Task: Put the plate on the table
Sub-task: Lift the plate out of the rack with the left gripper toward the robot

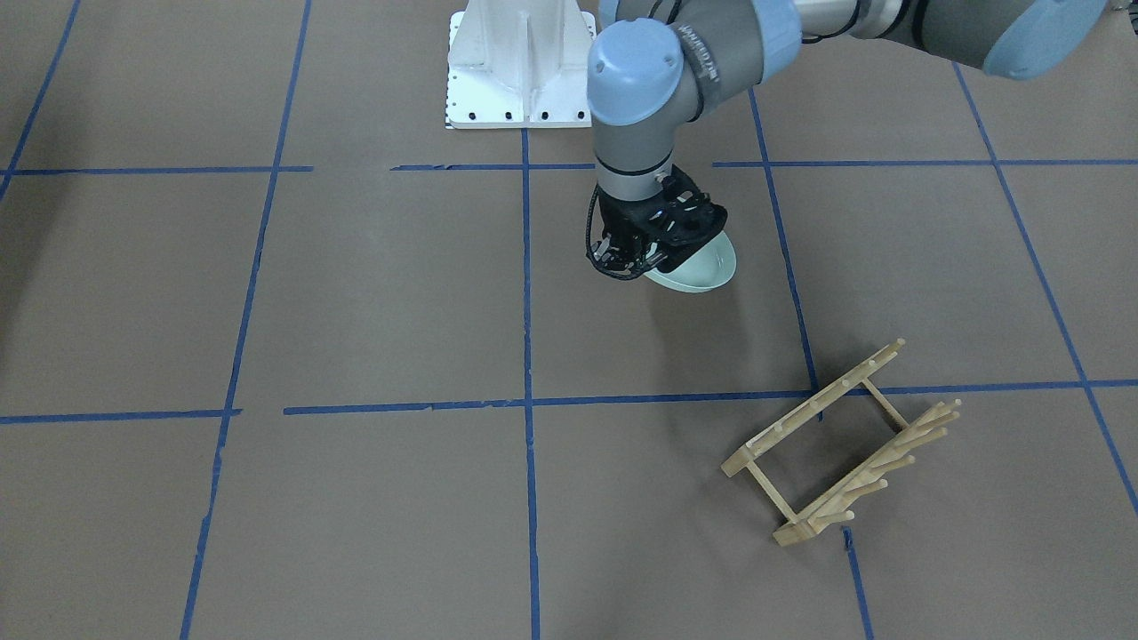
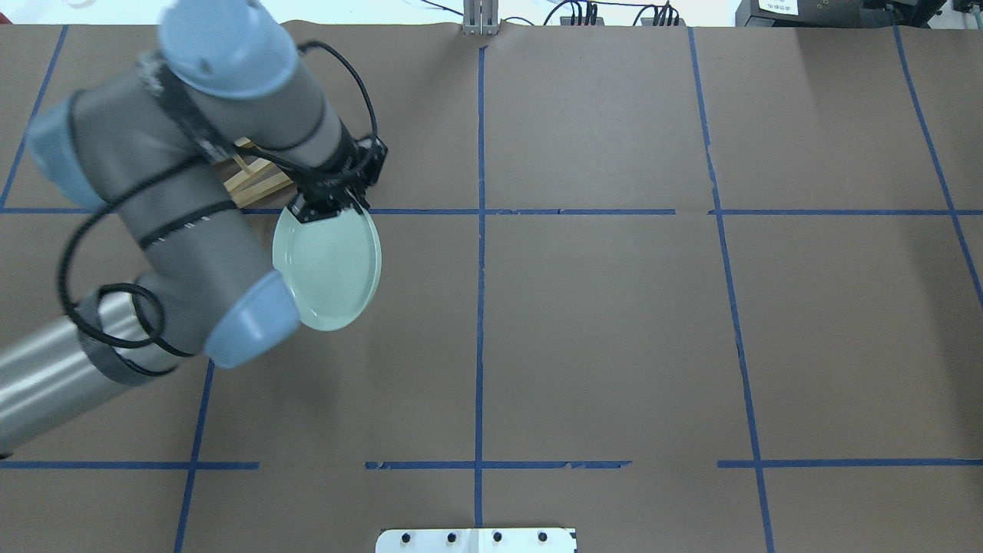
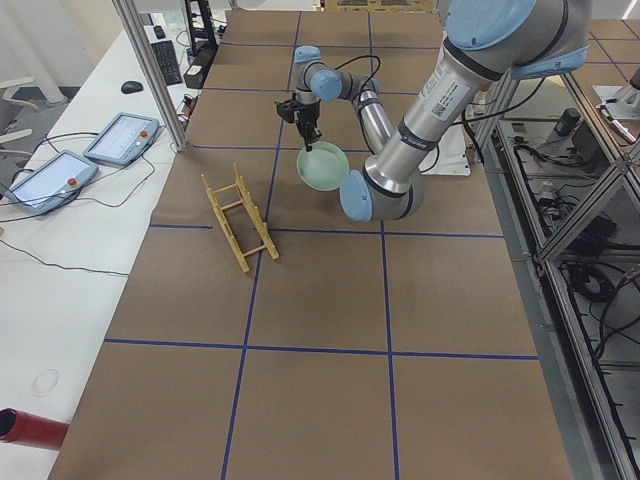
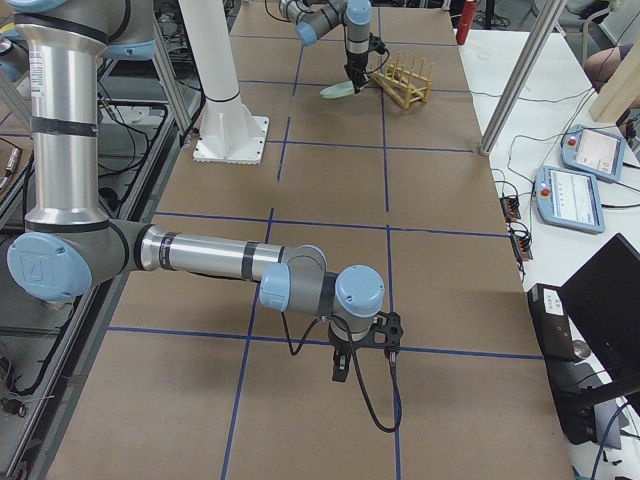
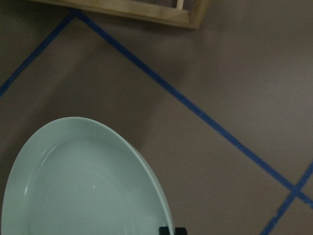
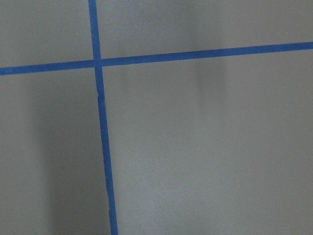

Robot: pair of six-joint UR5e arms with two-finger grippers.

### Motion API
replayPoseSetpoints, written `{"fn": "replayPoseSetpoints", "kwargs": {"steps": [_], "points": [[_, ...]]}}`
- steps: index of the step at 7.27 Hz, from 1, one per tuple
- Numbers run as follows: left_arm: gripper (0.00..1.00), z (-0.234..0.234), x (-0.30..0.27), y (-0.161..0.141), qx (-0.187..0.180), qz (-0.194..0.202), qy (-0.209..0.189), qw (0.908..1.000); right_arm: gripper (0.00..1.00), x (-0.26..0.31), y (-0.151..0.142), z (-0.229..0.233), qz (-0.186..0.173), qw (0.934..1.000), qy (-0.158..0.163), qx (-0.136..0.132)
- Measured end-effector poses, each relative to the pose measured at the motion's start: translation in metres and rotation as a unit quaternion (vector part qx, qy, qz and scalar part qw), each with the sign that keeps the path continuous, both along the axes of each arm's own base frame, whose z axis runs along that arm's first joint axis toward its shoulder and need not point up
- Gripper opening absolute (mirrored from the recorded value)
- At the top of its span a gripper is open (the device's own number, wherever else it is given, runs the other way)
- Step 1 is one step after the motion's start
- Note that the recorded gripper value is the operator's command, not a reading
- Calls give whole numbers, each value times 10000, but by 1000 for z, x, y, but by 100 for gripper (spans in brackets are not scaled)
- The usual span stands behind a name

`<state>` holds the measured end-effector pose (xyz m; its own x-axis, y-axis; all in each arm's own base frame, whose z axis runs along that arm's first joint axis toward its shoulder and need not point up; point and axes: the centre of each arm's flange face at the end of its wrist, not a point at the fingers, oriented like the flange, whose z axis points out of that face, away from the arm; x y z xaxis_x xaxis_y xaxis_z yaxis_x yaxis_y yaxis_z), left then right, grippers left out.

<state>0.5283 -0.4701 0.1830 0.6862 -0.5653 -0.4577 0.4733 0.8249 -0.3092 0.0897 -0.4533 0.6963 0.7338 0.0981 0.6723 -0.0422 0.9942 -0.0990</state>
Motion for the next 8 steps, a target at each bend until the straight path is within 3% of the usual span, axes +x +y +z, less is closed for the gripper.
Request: {"fn": "replayPoseSetpoints", "kwargs": {"steps": [1,2,3,5,6,8], "points": [[0,7,28,5,48,262,-279,9993,100,0,0,0,0,10000,0,0],[40,14,47,16,86,443,-428,9981,100,0,0,0,0,10000,0,0],[99,19,61,30,129,583,-513,9969,100,0,0,0,0,10000,0,0],[100,12,63,39,353,806,-471,9950,100,0,0,0,0,10000,0,0],[100,-6,33,20,651,914,-272,9933,100,0,0,0,0,10000,0,-2],[100,-20,-90,-47,1191,930,153,9884,100,0,0,1,0,10000,0,-7]]}}
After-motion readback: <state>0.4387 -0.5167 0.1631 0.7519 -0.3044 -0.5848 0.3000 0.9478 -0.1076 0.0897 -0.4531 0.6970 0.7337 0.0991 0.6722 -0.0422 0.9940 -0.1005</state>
